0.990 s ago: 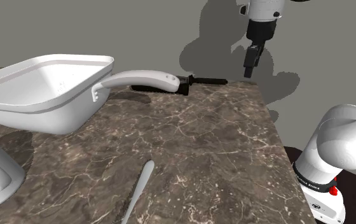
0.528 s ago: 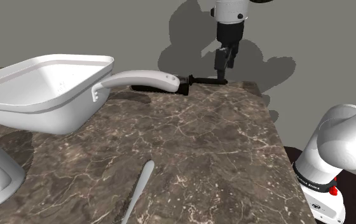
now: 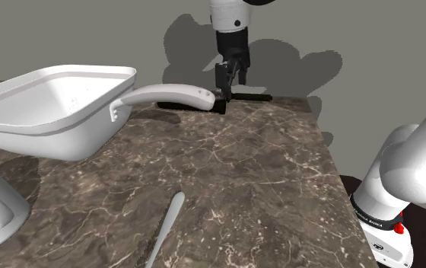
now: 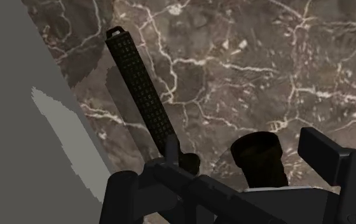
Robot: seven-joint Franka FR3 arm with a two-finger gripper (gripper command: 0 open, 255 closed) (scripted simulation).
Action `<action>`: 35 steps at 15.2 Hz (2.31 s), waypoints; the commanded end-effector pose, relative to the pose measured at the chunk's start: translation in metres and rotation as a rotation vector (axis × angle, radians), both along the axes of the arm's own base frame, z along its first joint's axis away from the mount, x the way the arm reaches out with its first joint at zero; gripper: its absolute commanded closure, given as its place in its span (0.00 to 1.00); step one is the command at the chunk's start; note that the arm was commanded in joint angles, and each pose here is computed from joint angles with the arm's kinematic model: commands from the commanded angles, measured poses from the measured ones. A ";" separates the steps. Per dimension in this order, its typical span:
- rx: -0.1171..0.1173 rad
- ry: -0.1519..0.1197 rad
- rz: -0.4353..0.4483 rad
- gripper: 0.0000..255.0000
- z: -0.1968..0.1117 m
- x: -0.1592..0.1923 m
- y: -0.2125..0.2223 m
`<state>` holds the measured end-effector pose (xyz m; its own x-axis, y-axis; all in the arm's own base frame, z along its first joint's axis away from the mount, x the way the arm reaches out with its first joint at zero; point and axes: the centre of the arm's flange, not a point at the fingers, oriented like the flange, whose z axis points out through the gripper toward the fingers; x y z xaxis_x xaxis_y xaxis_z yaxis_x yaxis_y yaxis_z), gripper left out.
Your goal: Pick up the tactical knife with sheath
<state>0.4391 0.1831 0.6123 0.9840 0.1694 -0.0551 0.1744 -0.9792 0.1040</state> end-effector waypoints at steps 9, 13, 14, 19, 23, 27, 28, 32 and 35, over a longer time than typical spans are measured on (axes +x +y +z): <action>-0.006 0.010 0.001 0.00 -0.035 0.029 0.033; -0.006 0.010 0.001 1.00 -0.043 0.028 0.033; -0.006 0.010 0.001 1.00 -0.043 0.029 0.033; -0.006 0.010 0.001 1.00 -0.043 0.028 0.033; -0.006 0.010 0.001 1.00 -0.038 0.029 0.033; -0.006 0.010 0.001 1.00 -0.017 0.029 0.033; -0.006 0.010 0.001 1.00 -0.012 0.029 0.033; -0.006 0.010 0.001 1.00 0.010 0.029 0.033; -0.006 0.010 0.001 1.00 0.025 0.029 0.033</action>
